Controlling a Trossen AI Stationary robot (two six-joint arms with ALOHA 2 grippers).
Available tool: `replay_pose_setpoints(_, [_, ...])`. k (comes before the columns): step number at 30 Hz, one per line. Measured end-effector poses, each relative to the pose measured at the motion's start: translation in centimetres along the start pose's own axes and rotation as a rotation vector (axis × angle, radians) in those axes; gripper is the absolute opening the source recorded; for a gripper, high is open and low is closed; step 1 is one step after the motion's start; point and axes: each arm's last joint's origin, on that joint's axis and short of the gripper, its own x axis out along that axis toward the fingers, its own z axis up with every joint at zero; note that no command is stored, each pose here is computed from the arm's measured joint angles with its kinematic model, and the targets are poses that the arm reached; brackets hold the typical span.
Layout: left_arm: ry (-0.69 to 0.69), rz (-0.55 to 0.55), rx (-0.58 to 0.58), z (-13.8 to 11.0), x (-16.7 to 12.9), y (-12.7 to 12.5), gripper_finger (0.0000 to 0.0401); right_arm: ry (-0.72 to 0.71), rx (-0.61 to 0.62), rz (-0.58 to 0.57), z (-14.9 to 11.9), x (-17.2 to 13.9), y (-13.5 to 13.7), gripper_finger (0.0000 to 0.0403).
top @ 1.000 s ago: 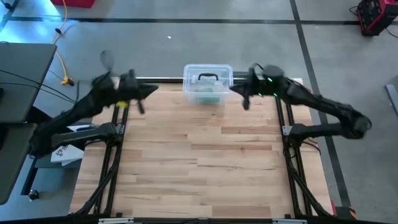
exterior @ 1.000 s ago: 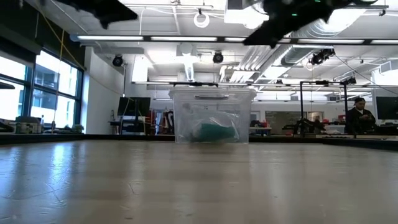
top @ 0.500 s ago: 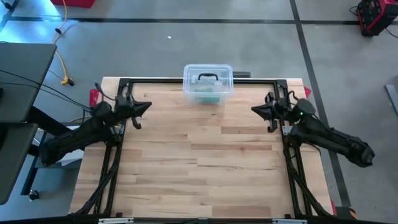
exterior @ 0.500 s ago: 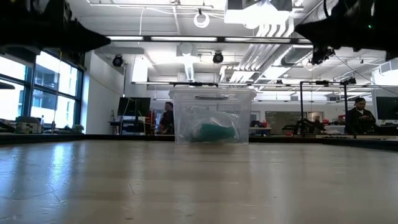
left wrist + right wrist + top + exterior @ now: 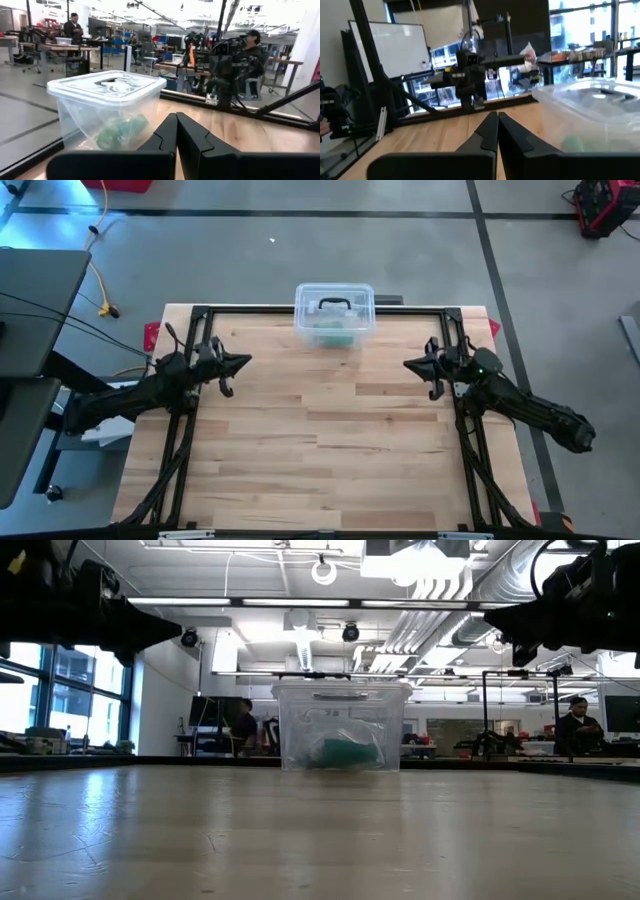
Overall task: Roll bandage
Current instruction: Return to Home Position
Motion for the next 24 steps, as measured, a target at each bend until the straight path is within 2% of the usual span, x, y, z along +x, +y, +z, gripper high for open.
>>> replay_pose_setpoints(9, [0.110,-0.081,0.022,-1.2,-0.2,-1.8,0.0000,0.071,-0.005,0.021,-0.7,0.0,0.0,0.0000])
replay_pose_setpoints(15, [0.091,0.001,0.024,-1.1,-0.3,-2.0,0.0000,0.049,0.037,-0.228,-0.9,0.1,-0.4,0.0000])
replay_pose_setpoints(17, [0.084,0.019,0.024,-1.0,-0.3,-2.1,0.0000,0.041,0.015,-0.246,-0.9,0.2,-0.1,0.0000])
replay_pose_setpoints(21, [0.083,0.012,0.022,-1.0,-0.4,-2.2,0.0000,0.046,-0.011,-0.203,-1.1,0.6,1.2,0.0000])
replay_pose_setpoints(24, [0.085,0.007,0.023,-1.0,-0.4,-2.3,0.0000,0.067,-0.049,-0.240,-1.4,0.8,1.9,0.0000])
